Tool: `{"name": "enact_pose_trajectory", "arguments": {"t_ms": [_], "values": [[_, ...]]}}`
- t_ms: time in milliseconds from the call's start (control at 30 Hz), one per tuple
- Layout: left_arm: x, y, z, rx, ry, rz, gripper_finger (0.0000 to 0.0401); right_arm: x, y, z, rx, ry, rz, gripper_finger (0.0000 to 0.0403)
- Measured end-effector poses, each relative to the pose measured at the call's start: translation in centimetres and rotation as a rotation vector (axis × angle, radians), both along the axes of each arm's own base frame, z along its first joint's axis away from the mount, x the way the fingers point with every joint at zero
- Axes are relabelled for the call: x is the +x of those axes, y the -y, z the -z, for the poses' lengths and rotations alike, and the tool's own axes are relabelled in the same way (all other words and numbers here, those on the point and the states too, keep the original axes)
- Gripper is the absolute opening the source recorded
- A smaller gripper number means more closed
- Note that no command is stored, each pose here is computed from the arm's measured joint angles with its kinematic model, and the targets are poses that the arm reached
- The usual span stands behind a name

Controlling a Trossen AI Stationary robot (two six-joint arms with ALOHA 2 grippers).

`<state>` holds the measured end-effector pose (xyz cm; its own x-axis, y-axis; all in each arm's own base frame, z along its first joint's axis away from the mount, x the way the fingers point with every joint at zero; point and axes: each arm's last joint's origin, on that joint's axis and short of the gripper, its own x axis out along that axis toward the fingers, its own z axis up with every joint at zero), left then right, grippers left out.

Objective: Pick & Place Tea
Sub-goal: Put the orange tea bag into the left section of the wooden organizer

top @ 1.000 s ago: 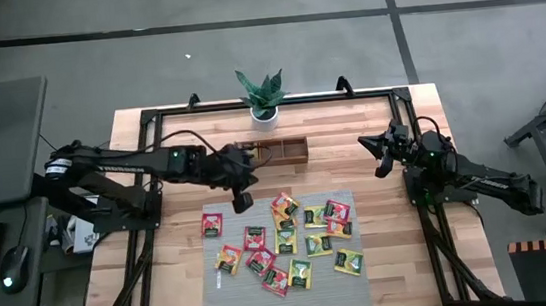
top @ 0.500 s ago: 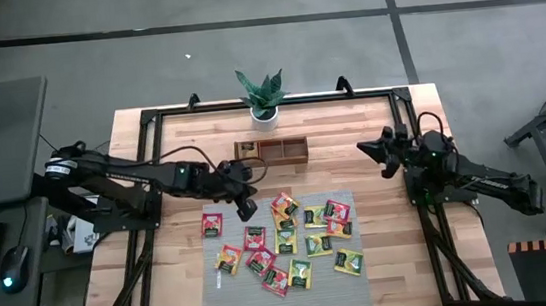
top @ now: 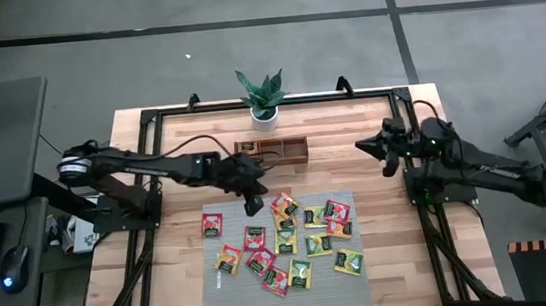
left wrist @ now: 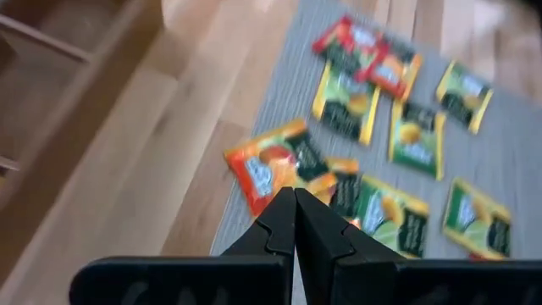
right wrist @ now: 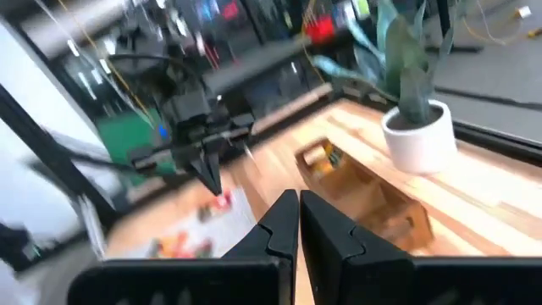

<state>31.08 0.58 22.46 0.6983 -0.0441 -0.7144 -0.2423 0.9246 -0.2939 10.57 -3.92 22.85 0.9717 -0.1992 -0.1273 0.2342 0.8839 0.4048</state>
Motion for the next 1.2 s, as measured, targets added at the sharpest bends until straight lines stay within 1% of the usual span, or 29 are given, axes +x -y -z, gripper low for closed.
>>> {"name": "enact_pose_trajectory", "arguments": {"t_ms": [67,200,300,367,500,600,733,833,1000,1200], "values": [[0.6,-0.6,1.1,-0.032,-0.017,0.035,0.0000,0.8,0.0,-1.1,-0.044,-0.093,-0.015,0.0012],[1.4,-0.9,1.9,-0.112,0.002,0.103,0.0000,3.0,-0.4,-2.7,-0.161,-0.326,-0.064,0.0012],[1.8,-1.0,2.6,-0.127,0.002,0.115,0.0000,5.1,-1.1,-3.4,-0.259,-0.456,-0.116,0.0012],[2.1,-1.0,2.9,-0.123,0.015,0.117,0.0000,6.7,-1.8,-3.6,-0.336,-0.508,-0.169,0.0012],[2.6,-1.1,3.9,-0.111,0.003,0.115,0.0000,9.7,-3.6,-2.2,-0.485,-0.636,-0.291,0.0012],[2.9,-1.1,4.8,-0.106,-0.015,0.125,0.0000,11.4,-4.9,-0.4,-0.559,-0.733,-0.334,0.0012],[3.4,-0.9,6.3,-0.118,-0.047,0.137,0.0000,13.1,-6.3,1.5,-0.590,-0.776,-0.355,0.0012],[3.7,-0.6,6.3,-0.112,-0.024,0.144,0.0000,14.5,-7.1,2.6,-0.583,-0.748,-0.392,0.0012],[3.8,-0.8,6.3,-0.085,-0.020,0.117,0.0000,16.3,-8.2,4.7,-0.567,-0.723,-0.469,0.0012],[3.8,-0.9,6.3,-0.066,-0.019,0.110,0.0000,17.8,-8.9,6.6,-0.571,-0.693,-0.483,0.0012]]}}
